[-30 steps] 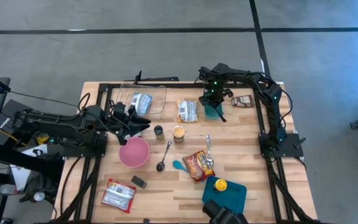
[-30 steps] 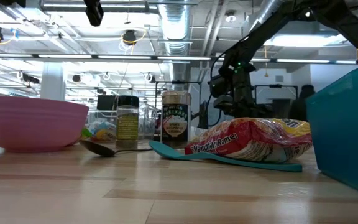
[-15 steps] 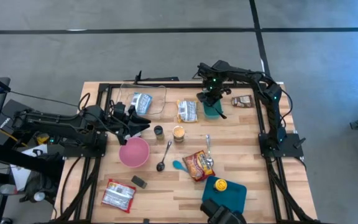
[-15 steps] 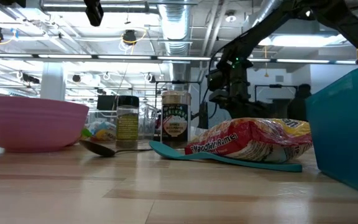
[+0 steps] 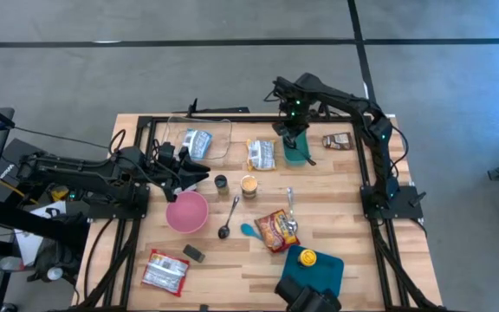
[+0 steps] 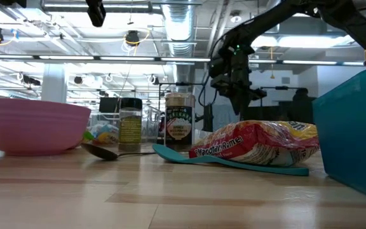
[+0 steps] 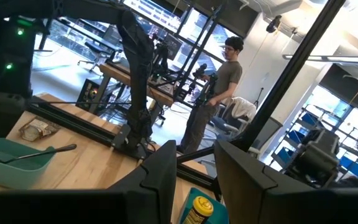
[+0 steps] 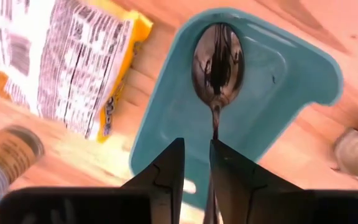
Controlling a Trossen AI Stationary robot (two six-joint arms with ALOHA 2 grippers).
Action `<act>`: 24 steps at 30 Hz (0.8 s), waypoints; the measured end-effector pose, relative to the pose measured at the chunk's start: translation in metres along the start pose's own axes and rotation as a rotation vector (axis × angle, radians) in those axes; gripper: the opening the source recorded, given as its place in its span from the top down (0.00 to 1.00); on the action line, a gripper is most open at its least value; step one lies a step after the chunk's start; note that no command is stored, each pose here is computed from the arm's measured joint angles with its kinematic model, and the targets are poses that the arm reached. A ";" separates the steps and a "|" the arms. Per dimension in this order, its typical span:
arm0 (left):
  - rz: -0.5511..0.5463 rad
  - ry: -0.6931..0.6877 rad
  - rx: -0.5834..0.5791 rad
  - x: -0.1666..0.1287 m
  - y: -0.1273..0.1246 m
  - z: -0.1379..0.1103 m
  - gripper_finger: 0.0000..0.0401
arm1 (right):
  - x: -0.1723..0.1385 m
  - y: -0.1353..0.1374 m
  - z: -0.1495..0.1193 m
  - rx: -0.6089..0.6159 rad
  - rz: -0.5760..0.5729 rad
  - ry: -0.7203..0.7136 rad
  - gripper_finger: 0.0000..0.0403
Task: Pick & Place Food Item
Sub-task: Put the black seasoning bottle into the blue bin
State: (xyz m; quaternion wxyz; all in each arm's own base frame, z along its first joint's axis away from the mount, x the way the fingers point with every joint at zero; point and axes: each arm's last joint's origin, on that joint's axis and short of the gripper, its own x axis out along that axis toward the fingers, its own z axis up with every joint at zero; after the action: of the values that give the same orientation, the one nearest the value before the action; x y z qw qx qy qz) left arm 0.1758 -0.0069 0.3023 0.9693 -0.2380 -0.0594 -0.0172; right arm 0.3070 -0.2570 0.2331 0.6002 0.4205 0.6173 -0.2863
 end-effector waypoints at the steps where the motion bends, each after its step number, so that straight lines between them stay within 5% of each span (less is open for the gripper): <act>1: 0.000 0.000 0.000 0.000 0.000 0.000 0.74 | -0.003 0.002 -0.001 -0.011 -0.015 -0.002 0.82; 11: 0.004 -0.007 0.000 0.000 0.000 0.000 0.74 | -0.052 0.022 -0.031 -0.117 -0.103 -0.171 0.83; 24: 0.036 -0.082 -0.003 0.000 -0.001 0.006 0.74 | -0.136 0.044 -0.112 -0.250 -0.061 -0.516 0.83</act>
State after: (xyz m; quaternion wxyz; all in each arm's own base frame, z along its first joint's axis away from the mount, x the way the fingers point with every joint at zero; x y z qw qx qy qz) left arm 0.1749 -0.0049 0.3076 0.9658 -0.2411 -0.0946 0.0097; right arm 0.2785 -0.1636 0.3862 0.7755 0.2376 0.4872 -0.3236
